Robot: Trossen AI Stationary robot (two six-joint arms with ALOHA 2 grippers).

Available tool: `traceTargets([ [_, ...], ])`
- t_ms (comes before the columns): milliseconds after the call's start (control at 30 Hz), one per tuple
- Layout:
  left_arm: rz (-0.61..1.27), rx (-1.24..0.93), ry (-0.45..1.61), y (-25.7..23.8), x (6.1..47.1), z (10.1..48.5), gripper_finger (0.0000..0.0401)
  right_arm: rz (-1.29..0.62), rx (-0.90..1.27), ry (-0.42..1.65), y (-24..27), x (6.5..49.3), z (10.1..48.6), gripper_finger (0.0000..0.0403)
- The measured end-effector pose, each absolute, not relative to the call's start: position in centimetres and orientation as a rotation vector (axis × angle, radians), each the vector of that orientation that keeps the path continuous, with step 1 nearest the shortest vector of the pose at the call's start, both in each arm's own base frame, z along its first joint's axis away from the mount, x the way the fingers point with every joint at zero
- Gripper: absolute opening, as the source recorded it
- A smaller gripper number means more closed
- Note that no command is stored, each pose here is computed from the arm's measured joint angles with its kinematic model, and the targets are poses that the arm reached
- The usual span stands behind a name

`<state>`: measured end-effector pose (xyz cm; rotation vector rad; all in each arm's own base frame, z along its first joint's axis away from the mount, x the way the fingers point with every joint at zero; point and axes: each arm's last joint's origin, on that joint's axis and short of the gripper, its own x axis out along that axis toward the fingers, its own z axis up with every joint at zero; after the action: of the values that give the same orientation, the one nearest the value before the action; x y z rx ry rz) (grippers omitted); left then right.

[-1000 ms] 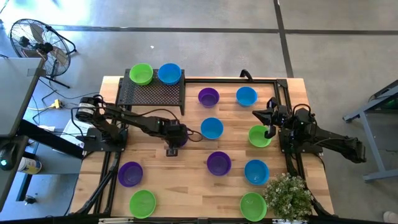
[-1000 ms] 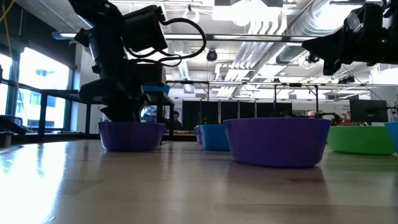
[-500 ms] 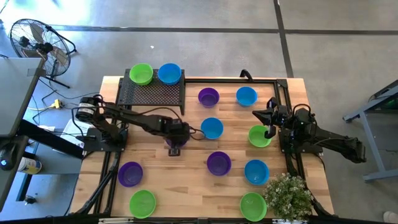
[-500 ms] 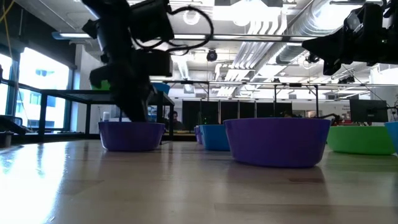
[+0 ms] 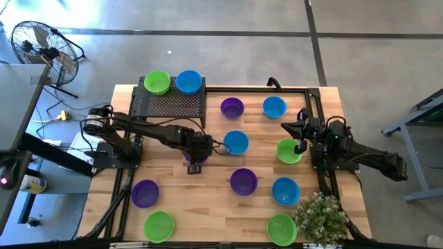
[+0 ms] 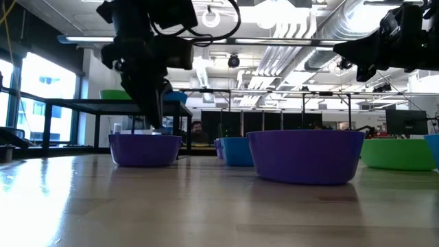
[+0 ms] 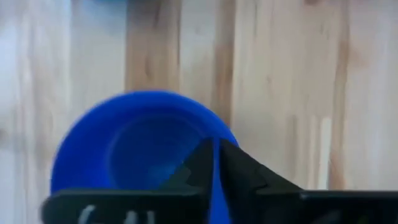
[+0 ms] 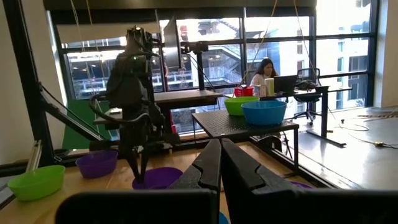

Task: Pick & Place Mini bowls
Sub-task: Put the violet bowl on the shelf

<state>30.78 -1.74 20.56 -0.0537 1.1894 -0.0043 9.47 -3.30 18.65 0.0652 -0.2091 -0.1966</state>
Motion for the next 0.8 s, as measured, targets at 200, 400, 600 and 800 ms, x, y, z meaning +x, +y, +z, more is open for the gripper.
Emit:
traceTargets([
  [200, 0.007, -0.102, 1.192, -2.7, 31.0, 21.8, 0.0099, -0.204, 0.039, -0.223, -3.3, 9.4, 18.8, 0.0],
  [400, 0.053, -0.096, 1.226, -4.5, 31.3, 20.2, 0.0143, -0.206, 0.032, -0.222, -3.3, 9.4, 18.8, 0.0],
  [600, 0.097, -0.098, 1.285, -5.4, 31.8, 18.2, 0.0144, -0.207, 0.022, -0.228, -3.3, 9.4, 18.9, 0.0],
  [800, 0.134, -0.076, 1.301, -5.3, 32.2, 17.0, 0.0109, -0.206, 0.02, -0.235, -3.3, 9.4, 18.9, 0.0],
])
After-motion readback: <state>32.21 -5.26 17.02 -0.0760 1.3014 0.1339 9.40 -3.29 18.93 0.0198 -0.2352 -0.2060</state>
